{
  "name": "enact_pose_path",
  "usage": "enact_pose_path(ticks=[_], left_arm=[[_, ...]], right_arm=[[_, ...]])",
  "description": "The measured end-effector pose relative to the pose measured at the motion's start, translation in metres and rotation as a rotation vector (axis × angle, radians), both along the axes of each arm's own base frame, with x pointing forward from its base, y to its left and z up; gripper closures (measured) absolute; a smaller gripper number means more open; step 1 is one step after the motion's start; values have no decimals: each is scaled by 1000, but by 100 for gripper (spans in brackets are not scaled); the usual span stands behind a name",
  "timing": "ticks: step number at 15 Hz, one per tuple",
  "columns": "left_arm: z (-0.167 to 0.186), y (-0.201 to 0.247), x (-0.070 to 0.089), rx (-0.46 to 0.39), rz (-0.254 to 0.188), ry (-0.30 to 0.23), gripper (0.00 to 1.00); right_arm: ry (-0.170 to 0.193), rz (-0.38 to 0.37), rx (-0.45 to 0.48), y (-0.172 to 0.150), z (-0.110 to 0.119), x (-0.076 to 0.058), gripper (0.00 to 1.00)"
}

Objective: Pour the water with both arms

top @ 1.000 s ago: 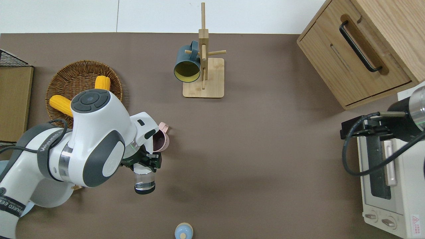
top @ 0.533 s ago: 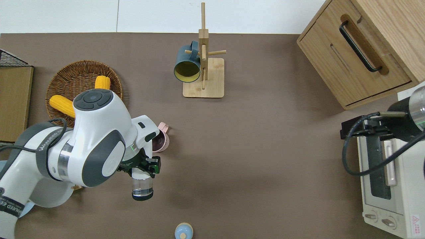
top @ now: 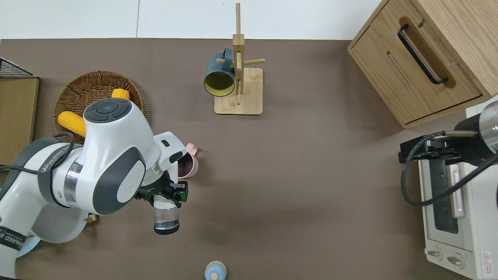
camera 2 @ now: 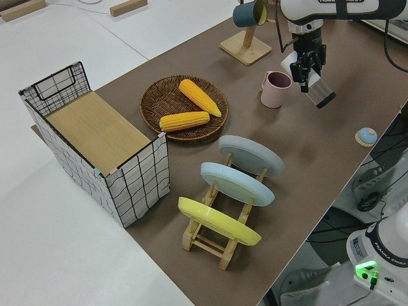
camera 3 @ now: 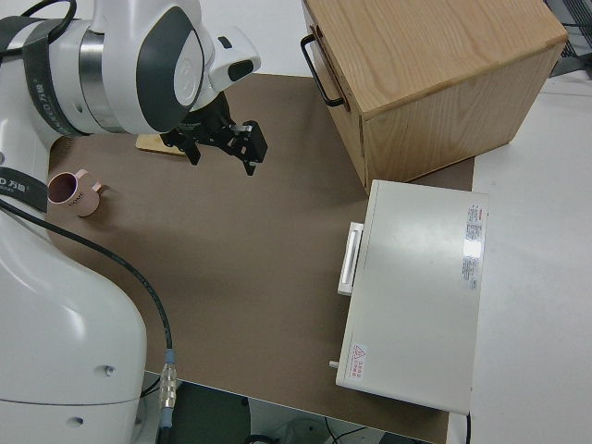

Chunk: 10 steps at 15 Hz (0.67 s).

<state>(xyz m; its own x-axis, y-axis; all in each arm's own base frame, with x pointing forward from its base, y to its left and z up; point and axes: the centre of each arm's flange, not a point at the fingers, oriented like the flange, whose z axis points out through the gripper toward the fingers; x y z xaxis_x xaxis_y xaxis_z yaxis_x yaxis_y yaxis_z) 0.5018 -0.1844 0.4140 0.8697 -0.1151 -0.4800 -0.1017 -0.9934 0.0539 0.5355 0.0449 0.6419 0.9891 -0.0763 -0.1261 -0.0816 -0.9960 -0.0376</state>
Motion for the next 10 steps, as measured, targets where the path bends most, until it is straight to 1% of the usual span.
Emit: enact_pose_path(ticks=[3,10], left_arm=[[-12,0,5,24,12,17,35],[0,-5,7,28,15,11,35]], right_arm=[[0,0,0,0,0,0,1],[0,0,0,0,0,0,1]])
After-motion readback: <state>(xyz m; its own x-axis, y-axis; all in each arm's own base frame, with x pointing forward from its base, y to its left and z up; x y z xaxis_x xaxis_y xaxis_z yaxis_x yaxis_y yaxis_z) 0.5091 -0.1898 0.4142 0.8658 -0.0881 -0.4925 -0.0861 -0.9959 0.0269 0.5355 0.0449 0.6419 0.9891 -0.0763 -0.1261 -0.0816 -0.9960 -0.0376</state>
